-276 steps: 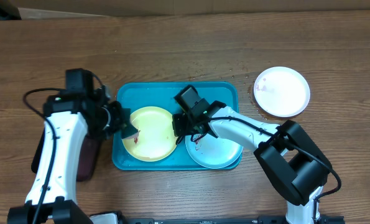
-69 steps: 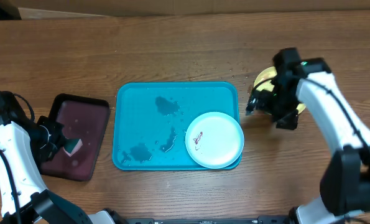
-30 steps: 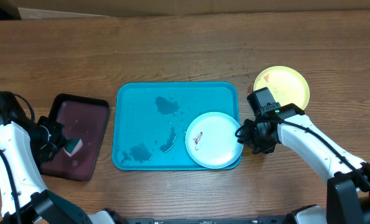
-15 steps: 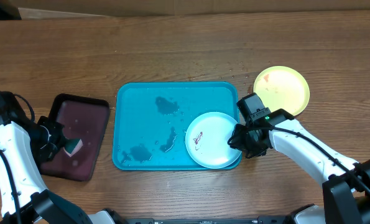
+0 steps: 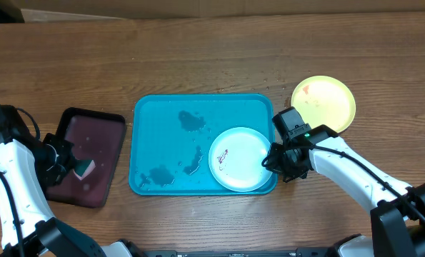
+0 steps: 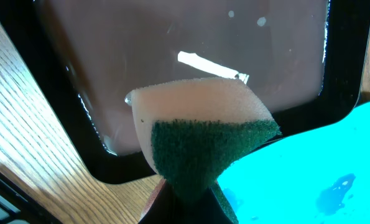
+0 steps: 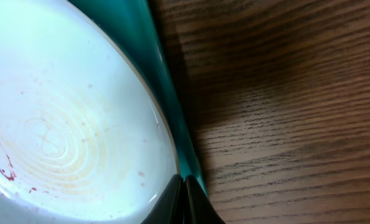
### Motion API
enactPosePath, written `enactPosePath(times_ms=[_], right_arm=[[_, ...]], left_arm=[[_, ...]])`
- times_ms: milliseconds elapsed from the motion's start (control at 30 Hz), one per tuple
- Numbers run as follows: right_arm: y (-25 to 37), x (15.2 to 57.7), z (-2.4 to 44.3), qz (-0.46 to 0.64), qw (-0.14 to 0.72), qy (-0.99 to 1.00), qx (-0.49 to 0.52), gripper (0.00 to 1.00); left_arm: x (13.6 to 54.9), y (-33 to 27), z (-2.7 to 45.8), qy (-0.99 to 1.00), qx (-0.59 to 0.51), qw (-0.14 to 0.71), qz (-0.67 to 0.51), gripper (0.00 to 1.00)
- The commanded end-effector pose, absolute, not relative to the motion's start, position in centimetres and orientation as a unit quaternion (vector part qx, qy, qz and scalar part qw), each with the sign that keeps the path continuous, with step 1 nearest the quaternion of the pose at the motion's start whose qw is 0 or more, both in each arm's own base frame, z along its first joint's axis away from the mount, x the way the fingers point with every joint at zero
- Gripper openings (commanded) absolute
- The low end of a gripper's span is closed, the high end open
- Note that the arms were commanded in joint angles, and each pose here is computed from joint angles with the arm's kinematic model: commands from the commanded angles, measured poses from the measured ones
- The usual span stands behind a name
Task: Clean dirty plates on tray and stack at the side
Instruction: 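Grasp the light-blue plate's rim with the right gripper and drag it center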
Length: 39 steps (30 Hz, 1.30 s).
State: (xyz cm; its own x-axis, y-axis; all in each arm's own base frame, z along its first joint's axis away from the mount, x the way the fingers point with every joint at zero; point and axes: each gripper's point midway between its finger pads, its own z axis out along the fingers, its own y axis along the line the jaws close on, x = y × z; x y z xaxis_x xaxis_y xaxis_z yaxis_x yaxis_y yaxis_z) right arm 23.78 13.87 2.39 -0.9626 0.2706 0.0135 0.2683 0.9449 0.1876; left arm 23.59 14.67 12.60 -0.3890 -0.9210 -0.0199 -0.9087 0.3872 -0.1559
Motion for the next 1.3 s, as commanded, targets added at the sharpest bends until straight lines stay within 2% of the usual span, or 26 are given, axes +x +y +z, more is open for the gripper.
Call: enactPosePath(times_ms=[0,333,433,467,567,1267], right_arm=[[14.2,24.6,3.0,0.098,0.019,0.988,0.12,0.04],[16.8,24.4,3.5,0.126,0.018,0.988,0.086,0.04],[16.1,24.1,3.0,0.09,0.023,0.991,0.097,0.3],[15.8,23.9,3.0,0.084,0.02,0.991,0.101,0.35],[15.4,23.0,2.8,0.073,0.001,0.992,0.106,0.39],[16.2,21.9,1.2,0.098,-0.031,0.983,0.152,0.39]], left_arm=[[23.5,14.5,12.2,0.836,-0.543,0.045,-0.064,0.04],[23.5,14.5,12.2,0.836,-0.542,0.045,-0.063,0.04],[23.5,14.5,12.2,0.837,-0.541,0.045,-0.063,0.04],[23.5,14.4,12.2,0.837,-0.542,0.045,-0.064,0.04],[23.5,14.4,12.2,0.837,-0.541,0.045,-0.064,0.04],[23.7,14.3,12.3,0.838,-0.539,0.048,-0.072,0.04]])
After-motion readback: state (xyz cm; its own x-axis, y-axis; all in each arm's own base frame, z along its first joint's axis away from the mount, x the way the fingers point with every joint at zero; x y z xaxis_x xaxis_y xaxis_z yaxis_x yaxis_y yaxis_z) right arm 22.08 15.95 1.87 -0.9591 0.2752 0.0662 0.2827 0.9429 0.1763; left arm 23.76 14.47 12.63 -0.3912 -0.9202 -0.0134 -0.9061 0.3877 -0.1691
